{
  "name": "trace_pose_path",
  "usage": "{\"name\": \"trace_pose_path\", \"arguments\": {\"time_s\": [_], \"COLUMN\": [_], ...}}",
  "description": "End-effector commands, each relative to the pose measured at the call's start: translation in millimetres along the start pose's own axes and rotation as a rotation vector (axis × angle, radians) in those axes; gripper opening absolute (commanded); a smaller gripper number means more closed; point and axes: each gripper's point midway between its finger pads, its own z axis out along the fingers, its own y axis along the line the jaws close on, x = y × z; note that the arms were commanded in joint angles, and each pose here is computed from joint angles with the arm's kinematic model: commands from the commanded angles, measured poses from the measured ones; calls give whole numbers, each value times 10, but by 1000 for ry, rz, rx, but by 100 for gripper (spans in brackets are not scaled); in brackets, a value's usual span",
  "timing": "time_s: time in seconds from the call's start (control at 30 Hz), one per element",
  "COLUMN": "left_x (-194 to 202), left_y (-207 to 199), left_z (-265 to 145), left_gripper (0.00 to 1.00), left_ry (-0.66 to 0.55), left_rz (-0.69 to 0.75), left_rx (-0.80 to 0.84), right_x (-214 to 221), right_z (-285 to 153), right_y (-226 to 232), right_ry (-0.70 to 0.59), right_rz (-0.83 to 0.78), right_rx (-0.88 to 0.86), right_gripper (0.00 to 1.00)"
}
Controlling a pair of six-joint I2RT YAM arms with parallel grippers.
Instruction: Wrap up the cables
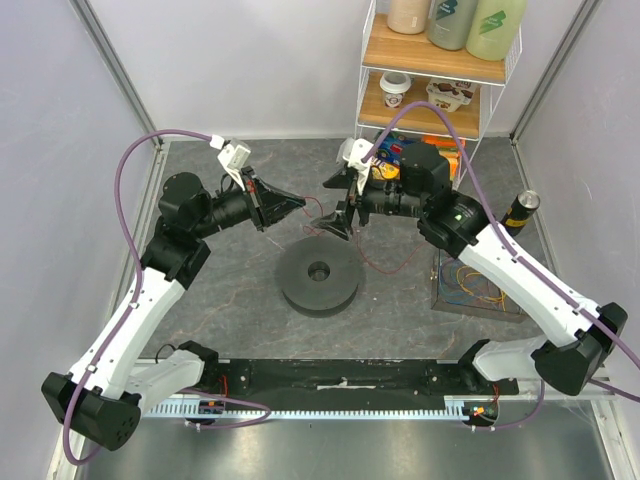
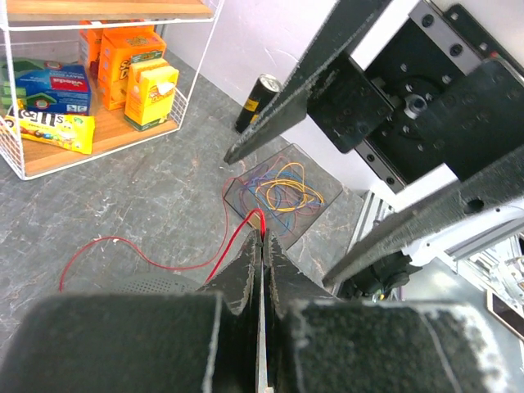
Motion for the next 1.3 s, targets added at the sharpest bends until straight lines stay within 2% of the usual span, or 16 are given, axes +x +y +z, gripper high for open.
{"name": "trace_pose_path", "arguments": {"time_s": [0.0,0.07,0.3,0.47,0.7,1.1,1.27], "left_x": [-157,-171,-241,-213,-217,-262,-276], "left_y": [-22,5,78,101,91,56,40], "left_z": [-14,-16,0,16,24,-5,-34], "left_gripper": [2,2,2,2,2,2,2], "left_ry": [-57,-66,-102,-106,-122,-154,-162], "left_rz": [22,10,-40,-79,-115,-219,-253], "left_rx": [-18,-35,-84,-88,-75,-24,5], "right_x": [-97,-72,-11,-33,-29,-67,-72], "right_z": [163,214,286,306,318,259,236], "right_y": [-22,-40,-77,-110,-124,-30,-14], "right_ry": [-42,-40,-34,-46,-54,-89,-104], "right_rz": [-58,-60,-97,-89,-76,-76,-68], "right_rx": [29,46,122,145,152,124,122], "right_gripper": [91,87,59,52,31,20,19]}}
